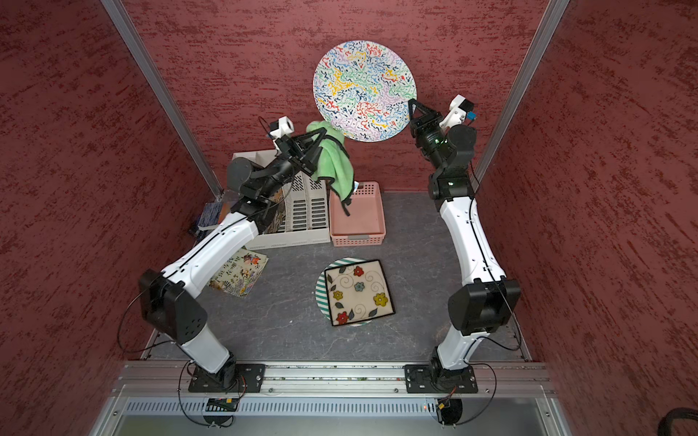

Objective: Wipe the wet plate dry
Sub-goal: Wipe the plate with towel.

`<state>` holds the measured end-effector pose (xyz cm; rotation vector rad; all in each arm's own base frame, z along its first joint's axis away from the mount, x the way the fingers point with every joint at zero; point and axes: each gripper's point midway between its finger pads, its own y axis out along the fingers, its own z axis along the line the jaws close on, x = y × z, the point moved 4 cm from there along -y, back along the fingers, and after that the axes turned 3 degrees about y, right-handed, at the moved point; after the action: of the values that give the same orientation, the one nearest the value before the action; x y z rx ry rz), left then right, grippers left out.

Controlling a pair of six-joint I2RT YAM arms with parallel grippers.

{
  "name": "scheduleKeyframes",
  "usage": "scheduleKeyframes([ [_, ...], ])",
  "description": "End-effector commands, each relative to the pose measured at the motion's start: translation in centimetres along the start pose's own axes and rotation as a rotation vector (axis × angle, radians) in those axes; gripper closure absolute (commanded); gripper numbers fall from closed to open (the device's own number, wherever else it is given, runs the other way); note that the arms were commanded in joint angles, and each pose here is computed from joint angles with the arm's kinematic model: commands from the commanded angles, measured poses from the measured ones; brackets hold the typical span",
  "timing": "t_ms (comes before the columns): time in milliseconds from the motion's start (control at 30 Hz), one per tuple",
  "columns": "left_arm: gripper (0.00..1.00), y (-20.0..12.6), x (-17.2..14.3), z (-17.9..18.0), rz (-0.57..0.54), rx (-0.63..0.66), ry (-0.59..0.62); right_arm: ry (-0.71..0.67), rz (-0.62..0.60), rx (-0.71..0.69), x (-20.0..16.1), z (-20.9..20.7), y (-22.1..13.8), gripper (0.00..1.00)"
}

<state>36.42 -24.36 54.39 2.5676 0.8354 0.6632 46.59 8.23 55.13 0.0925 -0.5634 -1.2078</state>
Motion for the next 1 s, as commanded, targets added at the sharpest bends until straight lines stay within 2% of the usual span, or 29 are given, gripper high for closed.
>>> scheduleKeyframes([
  [0,1.00,-2.2,-1.5,-2.0,0.033,0.298,0.372,-0.138,0.013,0.008,-0.7,2.6,-1.7,1.00],
  [100,1.00,-2.6,-1.6,-0.2,0.084,0.524,0.575,-0.179,0.046,0.008,-1.9,3.1,-2.2,1.00],
  [200,1.00,-3.3,-0.7,3.2,0.085,0.745,0.635,-0.208,0.072,0.024,-2.6,4.0,-2.5,1.00],
  [267,1.00,-3.6,0.0,4.5,0.089,0.823,0.683,-0.235,0.086,0.042,-3.0,4.8,-2.7,1.00],
  [433,1.00,-4.6,2.6,7.3,0.062,0.992,0.674,-0.312,0.143,0.073,-4.2,6.4,-3.6,1.00],
  [567,1.00,-3.6,4.3,6.6,0.071,0.926,0.672,-0.385,0.266,0.115,-7.4,7.1,-4.9,1.00],
  [700,1.00,-1.4,3.7,5.7,0.160,0.797,0.687,-0.396,0.394,0.151,-11.7,7.1,-6.8,1.00],
  [833,1.00,1.9,0.1,5.8,0.317,0.578,0.626,-0.298,0.399,0.185,-12.7,7.2,-6.5,1.00],
  [967,1.00,4.2,-4.4,6.1,0.467,0.427,0.544,-0.259,0.324,0.180,-11.2,7.5,-4.5,1.00],
])
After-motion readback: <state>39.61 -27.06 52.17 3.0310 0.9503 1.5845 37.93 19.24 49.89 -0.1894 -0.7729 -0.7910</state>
